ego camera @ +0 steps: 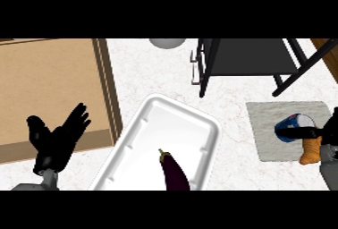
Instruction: Pick the can from the placemat and place it in the tiered shelf
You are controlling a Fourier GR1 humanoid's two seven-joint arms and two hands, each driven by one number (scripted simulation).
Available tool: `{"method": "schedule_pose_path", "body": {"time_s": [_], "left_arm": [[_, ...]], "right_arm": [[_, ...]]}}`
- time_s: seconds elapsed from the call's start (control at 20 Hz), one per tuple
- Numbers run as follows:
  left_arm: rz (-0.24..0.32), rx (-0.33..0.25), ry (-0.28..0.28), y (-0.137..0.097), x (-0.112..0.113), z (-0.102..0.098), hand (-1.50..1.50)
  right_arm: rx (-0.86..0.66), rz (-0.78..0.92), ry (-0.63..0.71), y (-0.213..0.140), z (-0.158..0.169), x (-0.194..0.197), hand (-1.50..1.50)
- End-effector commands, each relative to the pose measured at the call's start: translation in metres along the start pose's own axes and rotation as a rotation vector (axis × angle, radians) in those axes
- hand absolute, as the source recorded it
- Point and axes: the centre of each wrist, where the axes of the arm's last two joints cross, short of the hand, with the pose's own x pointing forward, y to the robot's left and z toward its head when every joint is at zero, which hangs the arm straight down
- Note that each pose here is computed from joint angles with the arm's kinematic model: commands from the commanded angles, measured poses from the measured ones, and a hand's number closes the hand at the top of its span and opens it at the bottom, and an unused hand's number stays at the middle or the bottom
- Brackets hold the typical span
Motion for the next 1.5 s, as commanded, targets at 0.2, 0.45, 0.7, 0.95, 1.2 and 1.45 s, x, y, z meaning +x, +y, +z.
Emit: {"method": "schedule_pose_path", "body": {"time_s": [0.2,0.45,0.7,0.95,1.2,1.45], "left_arm": [[0.004,0.051,0.088,0.016,-0.008,-0.007,0.00],[-0.008,0.028,0.090,0.007,-0.019,0.001,0.00],[0.003,0.028,0.080,0.004,-0.021,-0.008,0.00],[-0.006,0.061,0.071,0.001,-0.031,-0.011,0.00],[0.000,0.042,0.075,-0.006,-0.010,-0.028,0.00],[-0.017,-0.004,0.071,0.006,-0.014,-0.004,0.00]], "right_arm": [[-0.037,0.002,0.176,-0.001,-0.003,0.022,-1.50],[-0.049,-0.026,0.155,0.017,-0.010,0.019,-1.50],[-0.048,-0.030,0.141,0.023,-0.031,0.020,-1.50],[0.159,0.207,0.016,0.046,-0.022,0.012,1.50],[0.119,0.060,-0.019,0.061,-0.029,0.018,1.50],[0.343,0.224,-0.485,0.102,0.064,0.044,1.50]]}}
